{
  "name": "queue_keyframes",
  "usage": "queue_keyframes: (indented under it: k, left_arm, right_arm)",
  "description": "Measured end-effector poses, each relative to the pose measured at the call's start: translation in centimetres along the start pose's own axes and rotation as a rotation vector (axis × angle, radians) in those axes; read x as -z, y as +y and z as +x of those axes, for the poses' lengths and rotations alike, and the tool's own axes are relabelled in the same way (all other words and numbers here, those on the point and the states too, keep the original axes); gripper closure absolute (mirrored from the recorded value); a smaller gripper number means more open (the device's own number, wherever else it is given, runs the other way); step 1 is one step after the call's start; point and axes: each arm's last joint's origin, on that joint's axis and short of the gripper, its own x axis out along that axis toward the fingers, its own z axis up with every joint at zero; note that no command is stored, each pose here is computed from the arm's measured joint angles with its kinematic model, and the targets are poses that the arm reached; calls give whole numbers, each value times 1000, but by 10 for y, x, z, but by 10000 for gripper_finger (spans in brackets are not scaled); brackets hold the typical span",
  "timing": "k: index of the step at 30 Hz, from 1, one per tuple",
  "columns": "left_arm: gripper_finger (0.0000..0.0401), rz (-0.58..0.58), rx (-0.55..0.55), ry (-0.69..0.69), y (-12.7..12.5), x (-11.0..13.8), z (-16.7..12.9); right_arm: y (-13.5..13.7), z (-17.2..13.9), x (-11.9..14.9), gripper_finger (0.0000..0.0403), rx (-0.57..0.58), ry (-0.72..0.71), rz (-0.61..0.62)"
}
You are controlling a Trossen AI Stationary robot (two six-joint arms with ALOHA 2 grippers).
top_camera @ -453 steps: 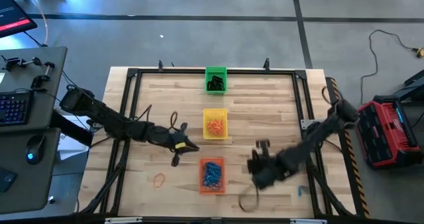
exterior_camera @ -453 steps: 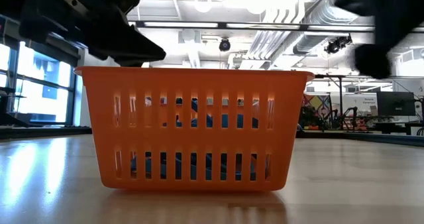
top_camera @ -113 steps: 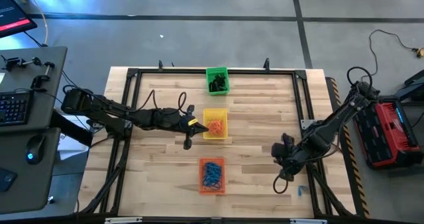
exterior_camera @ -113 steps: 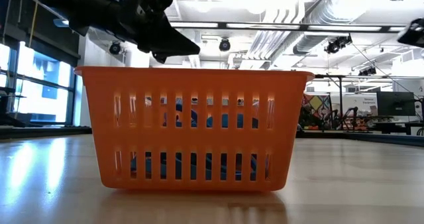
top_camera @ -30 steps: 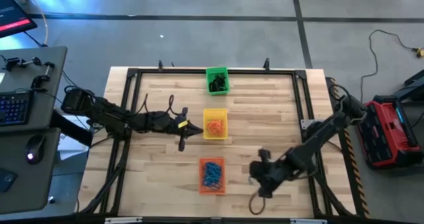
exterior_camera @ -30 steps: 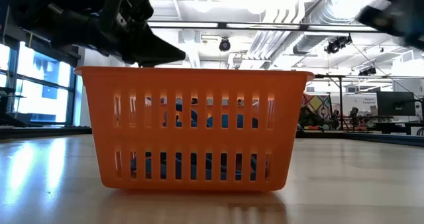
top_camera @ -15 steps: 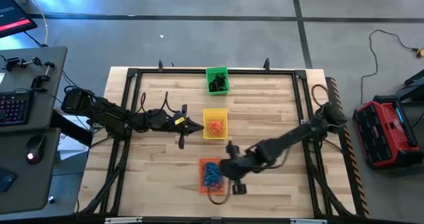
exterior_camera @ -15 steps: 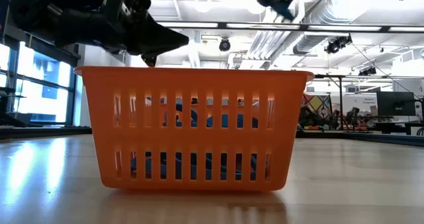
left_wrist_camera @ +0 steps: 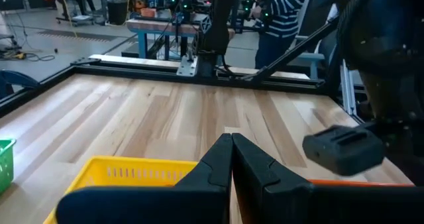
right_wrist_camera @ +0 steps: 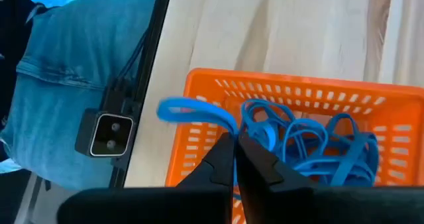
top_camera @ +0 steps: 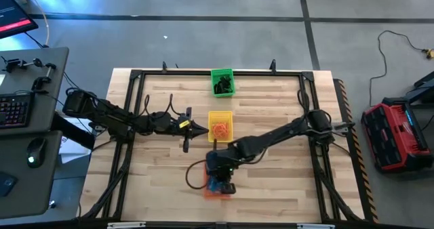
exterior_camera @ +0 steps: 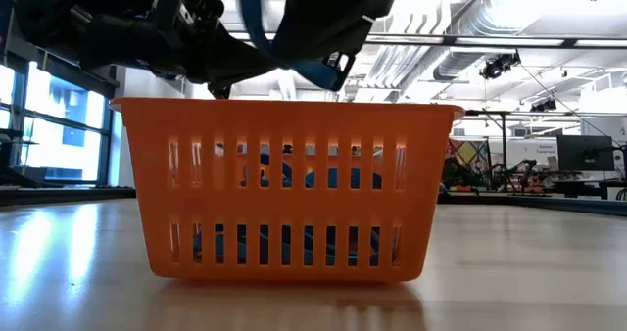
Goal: Sort rubber bands into baskets
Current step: Put the orange rubber band into the yellow bin, then return to Home Position
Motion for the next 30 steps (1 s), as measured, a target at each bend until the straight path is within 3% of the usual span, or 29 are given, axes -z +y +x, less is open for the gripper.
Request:
queue_keyframes:
  k: [11, 24, 27, 30]
  left_arm:
    - [401, -1, 11, -2, 0, 0, 0]
    - [401, 21, 10, -1, 0, 0, 0]
    - [401, 33, 19, -9, -1, -1, 0]
    - [401, 34, 52, -9, -1, -1, 0]
  right_arm:
    - [-9, -2, -2, 399, -20, 1, 36]
    - [-9, -2, -1, 317, -20, 15, 58]
    - [-7, -8, 2, 325, -5, 46, 35]
    - [-5, -18, 5, 362, 109, 59, -35]
